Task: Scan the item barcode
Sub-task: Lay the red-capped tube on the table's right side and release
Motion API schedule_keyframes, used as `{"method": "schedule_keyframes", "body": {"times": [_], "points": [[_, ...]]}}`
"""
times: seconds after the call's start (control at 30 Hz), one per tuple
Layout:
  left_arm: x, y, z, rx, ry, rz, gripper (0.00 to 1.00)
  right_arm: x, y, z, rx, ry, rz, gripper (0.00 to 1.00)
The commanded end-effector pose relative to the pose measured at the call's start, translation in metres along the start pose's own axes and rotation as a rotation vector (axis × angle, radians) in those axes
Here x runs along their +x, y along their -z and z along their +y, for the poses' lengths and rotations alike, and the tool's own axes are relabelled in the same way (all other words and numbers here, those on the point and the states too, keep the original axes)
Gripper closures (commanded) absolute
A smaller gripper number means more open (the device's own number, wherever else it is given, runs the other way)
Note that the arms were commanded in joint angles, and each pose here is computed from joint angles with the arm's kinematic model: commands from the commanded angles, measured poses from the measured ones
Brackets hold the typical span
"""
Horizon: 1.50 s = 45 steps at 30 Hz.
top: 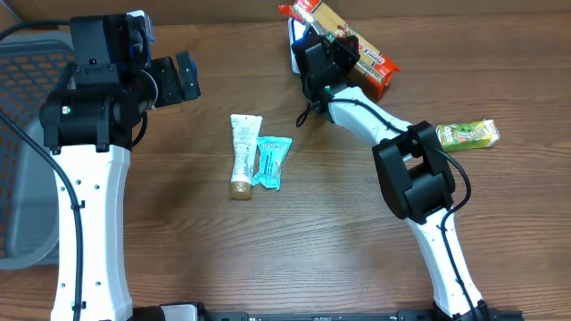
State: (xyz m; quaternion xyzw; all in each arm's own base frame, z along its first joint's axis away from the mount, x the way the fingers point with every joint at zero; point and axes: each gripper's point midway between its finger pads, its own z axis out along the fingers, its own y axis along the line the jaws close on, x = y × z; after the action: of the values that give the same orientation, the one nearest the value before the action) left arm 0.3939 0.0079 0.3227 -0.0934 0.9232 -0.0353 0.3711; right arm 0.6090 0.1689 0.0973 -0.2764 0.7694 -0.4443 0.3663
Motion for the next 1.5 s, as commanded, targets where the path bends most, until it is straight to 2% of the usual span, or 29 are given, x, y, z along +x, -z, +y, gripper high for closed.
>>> {"method": "schedule_keyframes", "body": {"times": [0.0, 0.23, 0.37, 0.47, 0.53, 0.67, 0.8, 0.9, 1.0, 1.07, 1.13, 1.27, 1.47], "points": [[-0.002, -0.001, 0.001, -0.006, -0.002, -0.004, 0.01, -0.016, 0.012, -0.045, 0.097, -0.093, -0.010, 0.96], [-0.002, -0.001, 0.001, -0.006, -0.002, -0.004, 0.01, -0.018, 0.017, -0.054, 0.147, -0.115, 0.000, 0.96], [-0.002, -0.001, 0.001, -0.006, -0.002, -0.003, 0.00, -0.027, 0.039, -0.079, 0.208, -0.186, -0.006, 0.97], [-0.002, -0.001, 0.001, -0.006, -0.002, -0.004, 0.00, -0.037, 0.068, -0.110, 0.225, -0.305, -0.035, 0.97], [-0.002, -0.001, 0.001, -0.006, -0.002, -0.004, 0.00, -0.041, 0.094, -0.131, 0.164, -0.353, -0.068, 0.97], [-0.002, -0.001, 0.001, -0.006, -0.002, -0.004, 0.00, -0.033, 0.151, -0.146, -0.191, -0.521, -0.126, 0.97], [-0.002, -0.001, 0.001, -0.006, -0.002, -0.004, 0.00, 0.007, 0.177, -0.171, -0.456, -0.796, -0.030, 0.96], [-0.002, -0.001, 0.001, -0.006, -0.002, -0.004, 0.00, 0.055, 0.171, -0.189, -0.541, -1.087, 0.157, 0.96], [-0.002, -0.001, 0.001, -0.006, -0.002, -0.004, 0.01, 0.122, 0.141, -0.199, -0.469, -1.515, 0.487, 0.96], [-0.002, -0.001, 0.001, -0.006, -0.002, -0.004, 0.00, 0.169, 0.120, -0.197, -0.321, -1.776, 0.690, 0.96], [-0.002, -0.001, 0.001, -0.006, -0.002, -0.004, 0.00, 0.208, 0.098, -0.188, -0.194, -1.960, 0.821, 0.96], [-0.002, -0.001, 0.001, -0.006, -0.002, -0.004, 0.01, 0.231, 0.047, -0.158, -0.222, -2.094, 0.803, 0.96], [-0.002, -0.001, 0.001, -0.006, -0.002, -0.004, 0.00, 0.248, 0.010, -0.117, -0.233, -2.142, 0.683, 0.96]]}}
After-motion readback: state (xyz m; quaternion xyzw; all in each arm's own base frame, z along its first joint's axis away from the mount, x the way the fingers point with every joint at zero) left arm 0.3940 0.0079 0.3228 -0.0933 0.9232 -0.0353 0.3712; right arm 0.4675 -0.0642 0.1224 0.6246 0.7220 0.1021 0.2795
